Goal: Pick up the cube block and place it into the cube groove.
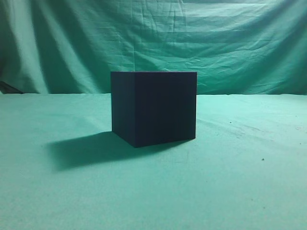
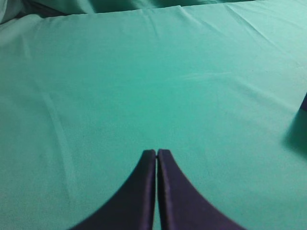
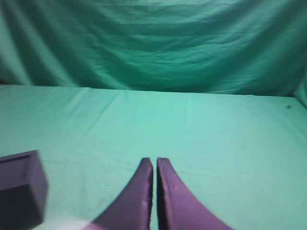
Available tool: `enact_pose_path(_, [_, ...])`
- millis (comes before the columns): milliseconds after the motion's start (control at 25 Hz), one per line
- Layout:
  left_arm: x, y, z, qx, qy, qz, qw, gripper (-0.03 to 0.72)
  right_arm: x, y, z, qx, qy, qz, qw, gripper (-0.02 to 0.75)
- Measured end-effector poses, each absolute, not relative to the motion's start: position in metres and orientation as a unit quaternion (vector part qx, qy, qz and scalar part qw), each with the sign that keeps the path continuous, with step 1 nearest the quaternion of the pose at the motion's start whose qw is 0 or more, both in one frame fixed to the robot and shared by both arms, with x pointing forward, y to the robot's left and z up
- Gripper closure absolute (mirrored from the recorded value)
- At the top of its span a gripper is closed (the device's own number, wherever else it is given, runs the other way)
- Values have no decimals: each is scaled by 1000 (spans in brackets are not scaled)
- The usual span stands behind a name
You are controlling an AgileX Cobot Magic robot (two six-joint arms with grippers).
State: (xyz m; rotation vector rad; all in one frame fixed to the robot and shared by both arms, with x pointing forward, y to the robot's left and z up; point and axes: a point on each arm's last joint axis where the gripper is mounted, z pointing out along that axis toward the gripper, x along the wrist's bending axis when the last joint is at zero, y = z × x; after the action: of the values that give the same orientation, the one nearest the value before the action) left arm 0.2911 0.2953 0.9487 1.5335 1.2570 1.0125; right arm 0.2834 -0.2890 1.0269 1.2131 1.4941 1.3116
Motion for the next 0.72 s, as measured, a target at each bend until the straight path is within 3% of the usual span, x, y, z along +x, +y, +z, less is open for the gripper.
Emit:
enact_pose_path(400, [291,295,949,618,507,408,442,688,293,-295,954,538,568,465,413,738])
enact_pose_path(720, [291,295,949,618,507,408,442,688,291,-295,946,555,583,444,395,738])
